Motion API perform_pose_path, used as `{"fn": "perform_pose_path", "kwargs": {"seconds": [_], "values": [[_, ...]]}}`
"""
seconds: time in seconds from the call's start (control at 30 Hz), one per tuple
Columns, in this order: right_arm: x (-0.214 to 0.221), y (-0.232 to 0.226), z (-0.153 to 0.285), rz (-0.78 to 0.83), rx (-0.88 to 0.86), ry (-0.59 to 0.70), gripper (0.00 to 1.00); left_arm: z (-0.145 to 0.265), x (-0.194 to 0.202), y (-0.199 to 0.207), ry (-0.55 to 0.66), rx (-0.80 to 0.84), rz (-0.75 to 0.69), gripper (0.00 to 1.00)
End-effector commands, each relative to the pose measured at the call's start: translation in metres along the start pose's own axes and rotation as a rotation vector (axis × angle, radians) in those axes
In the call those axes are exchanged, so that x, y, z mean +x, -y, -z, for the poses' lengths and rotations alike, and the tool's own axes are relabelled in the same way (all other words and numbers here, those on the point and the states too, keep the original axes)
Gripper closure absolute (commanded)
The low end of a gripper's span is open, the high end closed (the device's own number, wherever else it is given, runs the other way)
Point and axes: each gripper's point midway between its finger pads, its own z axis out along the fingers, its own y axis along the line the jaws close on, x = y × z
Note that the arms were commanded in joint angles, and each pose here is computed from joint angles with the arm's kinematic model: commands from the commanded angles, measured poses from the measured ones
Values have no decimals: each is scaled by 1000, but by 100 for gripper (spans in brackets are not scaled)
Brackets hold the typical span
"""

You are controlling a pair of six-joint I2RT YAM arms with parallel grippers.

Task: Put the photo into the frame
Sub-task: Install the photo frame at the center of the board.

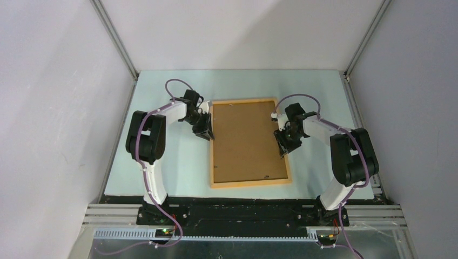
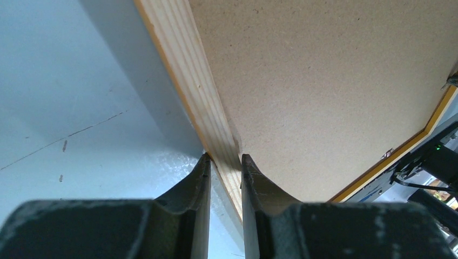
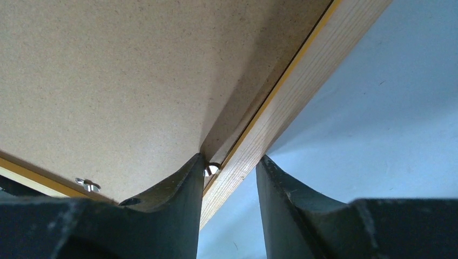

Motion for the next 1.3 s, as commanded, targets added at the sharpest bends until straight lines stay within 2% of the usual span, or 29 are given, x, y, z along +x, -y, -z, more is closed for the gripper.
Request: {"fn": "perform_pose_path", "kwargs": {"seconds": [0.0, 0.47, 0.77, 1.0, 1.27], "values": [[7, -4, 0, 27, -31, -10, 58, 18, -7, 22, 37, 87, -21, 100], [15, 1, 4, 35, -55, -28, 59, 19, -7, 21, 38, 88, -13, 100], [17, 6, 5, 59, -38, -35, 53, 19, -7, 20, 40, 84, -12, 100], [2, 8, 15, 13, -39, 29, 51, 19, -7, 20, 39, 85, -12, 100], [-31, 18, 40, -94, -75, 146, 40, 18, -5, 23, 32, 104, -13, 100]]}}
